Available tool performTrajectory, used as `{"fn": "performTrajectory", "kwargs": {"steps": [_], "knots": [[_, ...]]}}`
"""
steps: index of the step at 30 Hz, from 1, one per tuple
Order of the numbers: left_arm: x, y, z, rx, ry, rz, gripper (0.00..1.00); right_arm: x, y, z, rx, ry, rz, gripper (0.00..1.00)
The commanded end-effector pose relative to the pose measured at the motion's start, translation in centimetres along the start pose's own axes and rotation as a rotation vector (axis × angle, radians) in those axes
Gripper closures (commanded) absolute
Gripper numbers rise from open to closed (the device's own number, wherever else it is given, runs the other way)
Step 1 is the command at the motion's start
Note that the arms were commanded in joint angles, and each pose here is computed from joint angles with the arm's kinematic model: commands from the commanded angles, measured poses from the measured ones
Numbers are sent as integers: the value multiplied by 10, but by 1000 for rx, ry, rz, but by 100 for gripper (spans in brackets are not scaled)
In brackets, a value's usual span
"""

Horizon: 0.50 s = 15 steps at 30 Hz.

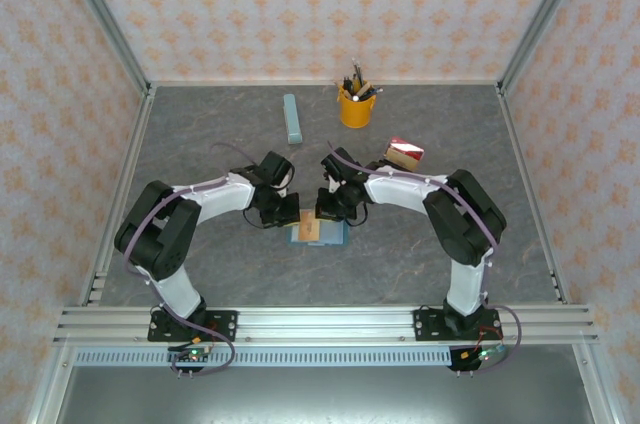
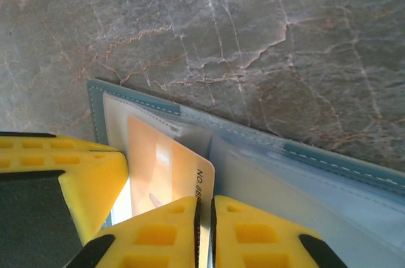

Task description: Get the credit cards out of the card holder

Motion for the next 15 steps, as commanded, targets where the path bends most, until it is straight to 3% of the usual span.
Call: {"fn": "performTrajectory", "kwargs": {"steps": [1,15], "knots": [[-16,21,13,23,33,-112,100,-7,4,1,-11,29,-70,84],[-20,24,14,29,36,-119,100,-4,16,-1,-35,18,-200,90]]}}
Point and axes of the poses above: each hand's point on the last joint's axis, 136 mm out from that joint toward the fingers, its own x axis back along the fingers, its own y axis along the line the jaws close on, z = x × y, the point moved 7 cm from there along x, back along the fingers, and after that the axes turned 9 degrees about -x, right-handed, at the moved point
